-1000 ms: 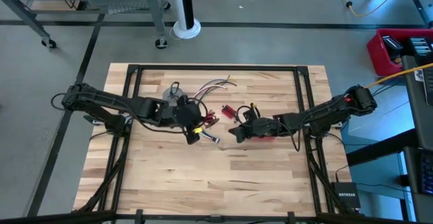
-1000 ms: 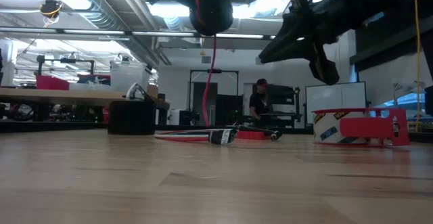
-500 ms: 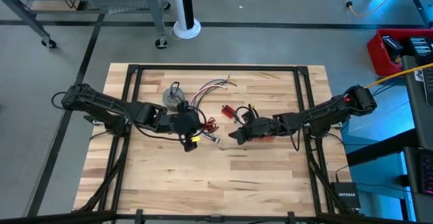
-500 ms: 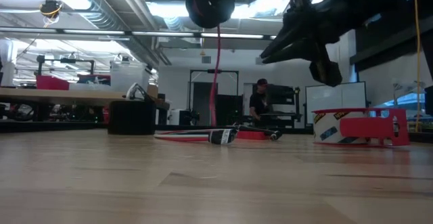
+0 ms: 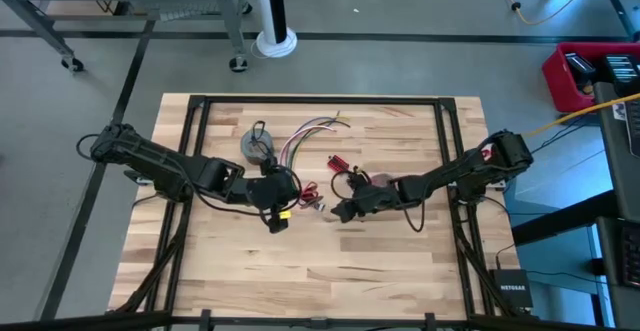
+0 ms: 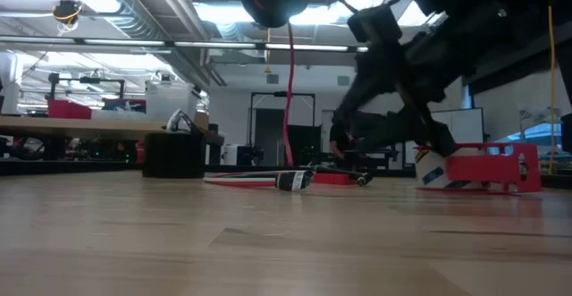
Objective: Coil cords
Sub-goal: Coil the red wire onto the spool
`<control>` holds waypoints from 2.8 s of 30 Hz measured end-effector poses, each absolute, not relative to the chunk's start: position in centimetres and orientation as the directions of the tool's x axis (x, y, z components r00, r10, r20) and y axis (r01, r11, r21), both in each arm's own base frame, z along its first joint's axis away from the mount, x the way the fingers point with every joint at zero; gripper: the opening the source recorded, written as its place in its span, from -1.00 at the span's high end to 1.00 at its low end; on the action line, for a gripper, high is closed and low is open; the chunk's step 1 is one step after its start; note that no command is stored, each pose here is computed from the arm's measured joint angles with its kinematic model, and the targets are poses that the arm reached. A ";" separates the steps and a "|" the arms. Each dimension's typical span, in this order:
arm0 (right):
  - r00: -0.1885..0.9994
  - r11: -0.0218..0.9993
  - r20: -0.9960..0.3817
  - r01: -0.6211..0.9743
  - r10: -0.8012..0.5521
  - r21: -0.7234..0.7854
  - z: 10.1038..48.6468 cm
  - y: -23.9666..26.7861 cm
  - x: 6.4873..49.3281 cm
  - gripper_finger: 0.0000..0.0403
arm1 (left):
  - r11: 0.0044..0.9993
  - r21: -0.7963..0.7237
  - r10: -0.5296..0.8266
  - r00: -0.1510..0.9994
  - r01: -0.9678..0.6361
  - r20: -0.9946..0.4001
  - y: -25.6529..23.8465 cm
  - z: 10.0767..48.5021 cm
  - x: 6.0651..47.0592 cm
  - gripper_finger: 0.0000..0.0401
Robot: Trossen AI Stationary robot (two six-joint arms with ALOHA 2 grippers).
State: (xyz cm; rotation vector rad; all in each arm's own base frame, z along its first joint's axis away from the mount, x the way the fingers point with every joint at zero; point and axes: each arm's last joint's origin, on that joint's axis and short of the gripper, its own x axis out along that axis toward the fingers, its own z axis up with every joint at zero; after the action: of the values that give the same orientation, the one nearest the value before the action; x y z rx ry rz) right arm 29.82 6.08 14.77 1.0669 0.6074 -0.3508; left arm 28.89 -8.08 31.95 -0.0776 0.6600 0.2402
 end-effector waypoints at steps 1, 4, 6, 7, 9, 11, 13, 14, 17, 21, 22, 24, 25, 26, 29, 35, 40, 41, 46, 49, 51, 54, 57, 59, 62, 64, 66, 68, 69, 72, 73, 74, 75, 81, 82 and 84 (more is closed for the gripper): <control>0.793 0.449 -0.610 0.540 0.013 0.712 14.9 6.1 30.1 -0.11 | 0.970 0.005 0.194 0.763 -0.243 -0.617 -8.2 31.9 28.9 1.00; 0.828 0.441 -0.560 0.505 -0.005 0.742 15.8 6.2 31.0 -0.15 | 0.970 -0.006 0.189 0.767 -0.243 -0.613 -8.4 32.0 28.8 1.00; 0.856 0.444 -0.516 0.477 -0.038 0.758 16.8 6.3 31.7 -0.16 | 0.968 -0.013 0.190 0.770 -0.249 -0.609 -8.6 32.0 28.8 1.00; 0.870 0.458 -0.490 0.460 -0.059 0.761 17.4 6.3 32.0 -0.16 | 0.968 -0.016 0.190 0.771 -0.251 -0.608 -8.7 32.0 28.7 1.00; 0.886 0.500 -0.454 0.438 -0.098 0.747 18.5 6.3 32.7 -0.16 | 0.969 -0.021 0.185 0.778 -0.247 -0.601 -8.9 32.1 28.7 1.00; 0.896 0.531 -0.426 0.424 -0.127 0.734 19.4 6.3 33.2 -0.16 | 0.970 -0.025 0.182 0.784 -0.244 -0.594 -9.0 32.1 28.8 1.00; 0.905 0.558 -0.403 0.408 -0.140 0.723 20.2 6.4 33.6 -0.16 | 0.969 -0.027 0.183 0.787 -0.245 -0.590 -9.1 32.2 28.8 1.00; 0.907 0.570 -0.396 0.403 -0.144 0.716 20.5 6.4 33.8 -0.16 | 0.970 -0.031 0.180 0.791 -0.243 -0.585 -9.2 32.2 28.8 1.00; 0.899 0.605 -0.402 0.420 -0.175 0.677 21.0 6.4 34.0 -0.16 | 0.970 -0.037 0.175 0.800 -0.239 -0.575 -9.3 32.3 28.8 1.00; 0.853 0.619 -0.473 0.497 -0.220 0.608 20.5 6.3 33.7 -0.16 | 0.972 -0.035 0.171 0.799 -0.234 -0.577 -9.5 32.3 28.7 1.00; 0.846 0.616 -0.483 0.507 -0.225 0.602 20.3 6.4 33.6 -0.16 | 0.972 -0.035 0.171 0.798 -0.233 -0.577 -9.5 32.3 28.7 1.00; 0.831 0.608 -0.499 0.533 -0.246 0.588 20.1 6.4 33.4 -0.16 | 0.972 -0.035 0.171 0.798 -0.233 -0.578 -9.5 32.3 28.7 1.00; 0.827 0.610 -0.505 0.539 -0.248 0.581 20.1 6.5 33.3 -0.16 | 0.972 -0.035 0.170 0.798 -0.232 -0.577 -9.5 32.3 28.7 1.00; 0.827 0.614 -0.506 0.536 -0.244 0.579 20.0 6.7 33.3 -0.16 | 0.972 -0.035 0.169 0.800 -0.231 -0.576 -9.5 32.3 28.7 1.00; 0.825 0.620 -0.503 0.541 -0.259 0.568 20.0 7.4 33.1 -0.16 | 0.973 -0.041 0.165 0.808 -0.228 -0.566 -9.6 32.4 28.8 1.00; 0.811 0.635 -0.514 0.557 -0.279 0.535 18.2 10.4 32.7 -0.14 | 0.975 -0.053 0.158 0.837 -0.217 -0.525 -9.6 32.9 29.1 1.00; 0.813 0.643 -0.430 0.578 -0.394 0.503 17.2 12.9 32.3 -0.02 | 0.975 -0.059 0.154 0.849 -0.212 -0.506 -9.6 33.1 29.2 1.00; 0.811 0.642 -0.409 0.583 -0.419 0.497 17.1 13.2 32.2 0.01 | 0.976 -0.062 0.152 0.853 -0.211 -0.499 -9.6 33.2 29.2 1.00; 0.784 0.635 -0.355 0.621 -0.510 0.460 16.6 14.0 31.9 0.11 | 0.978 -0.067 0.146 0.872 -0.199 -0.467 -9.6 33.7 29.3 1.00; 0.778 0.633 -0.359 0.628 -0.516 0.452 15.8 13.9 32.2 0.14 | 0.978 -0.074 0.142 0.881 -0.195 -0.451 -9.7 33.8 29.3 1.00; 0.771 0.623 -0.347 0.637 -0.535 0.454 15.3 13.8 32.5 0.14 | 0.979 -0.078 0.137 0.889 -0.189 -0.437 -9.7 34.0 29.4 1.00; 0.751 0.611 -0.329 0.658 -0.572 0.440 14.7 13.6 32.7 0.14 | 0.979 -0.081 0.134 0.892 -0.187 -0.432 -9.7 34.1 29.4 1.00; 0.738 0.597 -0.303 0.669 -0.603 0.442 14.7 13.5 32.7 0.14 | 0.979 -0.085 0.134 0.893 -0.188 -0.431 -9.7 34.2 29.3 1.00; 0.736 0.595 -0.299 0.671 -0.607 0.442 14.7 13.5 32.7 0.14 | 0.978 -0.089 0.132 0.894 -0.186 -0.427 -9.7 34.2 29.3 1.00; 0.732 0.595 -0.293 0.675 -0.616 0.436 14.7 13.5 32.7 0.14 | 0.979 -0.090 0.127 0.896 -0.182 -0.425 -9.9 34.3 29.2 1.00; 0.731 0.595 -0.293 0.676 -0.616 0.435 14.7 13.5 32.7 0.14 | 0.979 -0.093 0.124 0.897 -0.180 -0.423 -9.9 34.3 29.1 1.00; 0.734 0.596 -0.296 0.673 -0.612 0.437 14.7 13.5 32.7 0.14 | 0.980 -0.094 0.121 0.898 -0.176 -0.423 -10.0 34.3 29.1 1.00; 0.736 0.595 -0.293 0.669 -0.610 0.445 14.8 13.5 32.8 0.14 | 0.979 -0.097 0.120 0.899 -0.177 -0.422 -10.1 34.4 29.1 1.00; 0.737 0.595 -0.293 0.669 -0.609 0.446 14.8 13.5 32.8 0.14 | 0.979 -0.099 0.120 0.900 -0.177 -0.420 -10.1 34.4 29.1 1.00; 0.738 0.594 -0.292 0.668 -0.609 0.449 14.8 13.5 32.8 0.14 | 0.979 -0.114 0.114 0.913 -0.171 -0.392 -10.2 34.7 29.2 1.00; 0.738 0.594 -0.291 0.667 -0.609 0.450 14.8 13.5 32.8 0.14 | 0.979 -0.119 0.109 0.919 -0.166 -0.380 -10.2 34.8 29.3 1.00; 0.739 0.594 -0.291 0.666 -0.608 0.451 14.8 13.5 32.8 0.14 | 0.980 -0.120 0.107 0.924 -0.161 -0.367 -10.3 34.9 29.3 1.00; 0.739 0.593 -0.290 0.666 -0.608 0.452 14.8 13.5 32.8 0.14 | 0.981 -0.117 0.105 0.928 -0.156 -0.358 -10.3 35.0 29.3 1.00; 0.739 0.593 -0.289 0.666 -0.609 0.453 14.9 13.5 32.8 0.14 | 0.984 -0.135 0.060 0.937 -0.112 -0.345 -10.5 35.2 29.4 1.00; 0.739 0.593 -0.289 0.666 -0.609 0.453 14.9 13.5 32.8 0.14 | 0.985 -0.135 0.059 0.936 -0.112 -0.346 -10.5 35.2 29.4 1.00; 0.739 0.593 -0.289 0.666 -0.609 0.453 14.9 13.5 32.8 0.16 | 0.985 -0.134 0.059 0.935 -0.112 -0.349 -10.5 35.2 29.4 1.00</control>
State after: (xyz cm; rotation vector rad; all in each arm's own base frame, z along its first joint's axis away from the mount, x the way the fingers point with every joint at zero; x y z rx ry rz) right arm 32.80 13.51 14.87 0.5707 0.1075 -0.7424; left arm 29.41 -10.50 35.17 -0.1527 0.3509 0.0874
